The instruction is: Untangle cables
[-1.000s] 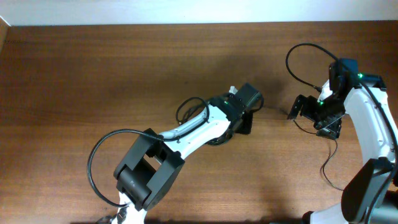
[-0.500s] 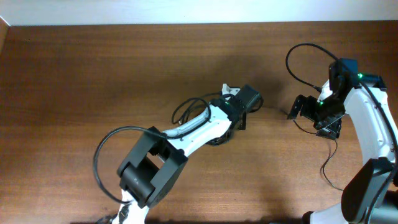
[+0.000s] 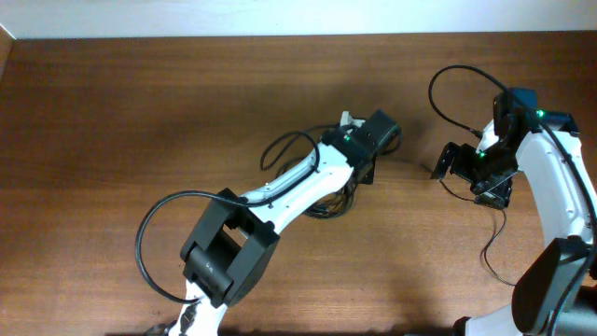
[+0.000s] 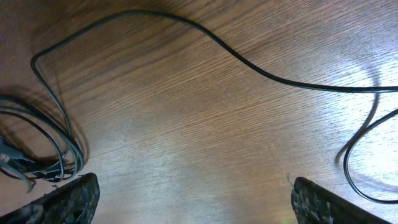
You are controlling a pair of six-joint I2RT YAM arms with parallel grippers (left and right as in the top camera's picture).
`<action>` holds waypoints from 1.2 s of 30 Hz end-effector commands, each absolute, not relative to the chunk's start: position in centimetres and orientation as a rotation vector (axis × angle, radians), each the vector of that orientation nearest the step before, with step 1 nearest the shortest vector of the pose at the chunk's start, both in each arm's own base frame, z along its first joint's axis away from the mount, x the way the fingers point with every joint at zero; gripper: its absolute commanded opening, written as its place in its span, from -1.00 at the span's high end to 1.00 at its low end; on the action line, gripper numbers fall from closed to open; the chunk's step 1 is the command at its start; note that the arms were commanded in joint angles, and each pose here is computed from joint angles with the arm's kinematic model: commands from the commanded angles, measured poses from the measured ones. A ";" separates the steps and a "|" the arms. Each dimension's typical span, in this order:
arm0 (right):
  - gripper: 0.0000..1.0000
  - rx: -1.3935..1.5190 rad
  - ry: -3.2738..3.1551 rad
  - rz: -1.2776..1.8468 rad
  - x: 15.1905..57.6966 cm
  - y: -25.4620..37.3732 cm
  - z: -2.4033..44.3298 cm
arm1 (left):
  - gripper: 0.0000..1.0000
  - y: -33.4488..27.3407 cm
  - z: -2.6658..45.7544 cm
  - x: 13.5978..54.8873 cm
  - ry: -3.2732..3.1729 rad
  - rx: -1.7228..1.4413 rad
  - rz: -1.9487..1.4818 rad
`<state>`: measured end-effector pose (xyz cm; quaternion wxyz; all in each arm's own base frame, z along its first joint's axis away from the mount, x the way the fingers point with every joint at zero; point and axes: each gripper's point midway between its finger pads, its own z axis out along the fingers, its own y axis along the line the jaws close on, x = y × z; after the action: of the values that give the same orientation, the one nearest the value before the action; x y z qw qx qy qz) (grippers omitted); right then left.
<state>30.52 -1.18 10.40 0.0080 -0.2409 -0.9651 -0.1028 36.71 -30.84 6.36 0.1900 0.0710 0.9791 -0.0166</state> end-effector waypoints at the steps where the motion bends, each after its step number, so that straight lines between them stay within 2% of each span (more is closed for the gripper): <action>1: -0.97 -0.733 -3.024 -0.302 30.4 -1.3 10.3 | 1.00 -31.1 9.6 37.8 2.696 0.421 0.000; 7: -0.97 -0.733 -3.024 -0.302 30.4 -1.3 10.3 | 0.89 -26.9 14.2 37.7 2.734 0.509 0.208; 9: -0.97 -0.733 -3.024 -0.302 30.4 -1.3 10.3 | 0.87 -23.5 16.2 37.5 2.786 0.543 0.301; 13: -0.97 -0.733 -3.024 -0.302 30.4 -1.3 10.3 | 0.75 -17.7 17.1 37.5 2.903 0.427 0.403; 15: -0.97 -0.733 -3.024 -0.302 30.4 -1.3 10.3 | 0.63 -15.3 17.0 38.6 2.925 0.233 0.401; 17: -0.97 -0.736 -3.048 -0.308 31.0 -1.3 10.3 | 0.65 -14.4 16.8 39.0 2.942 0.046 0.354; 19: -0.97 -0.739 -3.088 -0.317 32.0 -1.5 10.4 | 0.59 -16.2 15.9 38.9 2.993 0.027 0.163; 20: -0.97 -0.740 -3.100 -0.320 32.2 -1.5 10.4 | 0.49 -17.3 15.3 38.9 3.003 0.095 0.092; 22: -0.97 -0.740 -3.106 -0.321 32.4 -1.6 10.4 | -0.04 -19.0 14.1 39.1 2.987 0.183 0.052; 23: -0.97 -0.740 -3.106 -0.321 32.4 -1.6 10.4 | -0.18 -19.9 13.4 39.0 2.978 0.212 0.045; 26: -0.97 -0.740 -3.106 -0.321 32.4 -1.6 10.4 | -0.16 -21.9 12.0 38.5 2.959 0.274 0.029; 31: -0.97 -0.740 -3.106 -0.321 32.4 -1.6 10.4 | -0.24 -26.0 8.7 36.5 2.935 0.341 -0.004; 36: -0.97 -0.740 -3.106 -0.321 32.4 -1.6 10.4 | 0.01 -30.9 5.0 34.3 2.878 0.363 -0.088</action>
<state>32.52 -1.50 10.49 -0.0336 -0.2354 -0.9655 -0.1062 35.65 -29.47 6.48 0.1214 0.1395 0.9826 -0.0203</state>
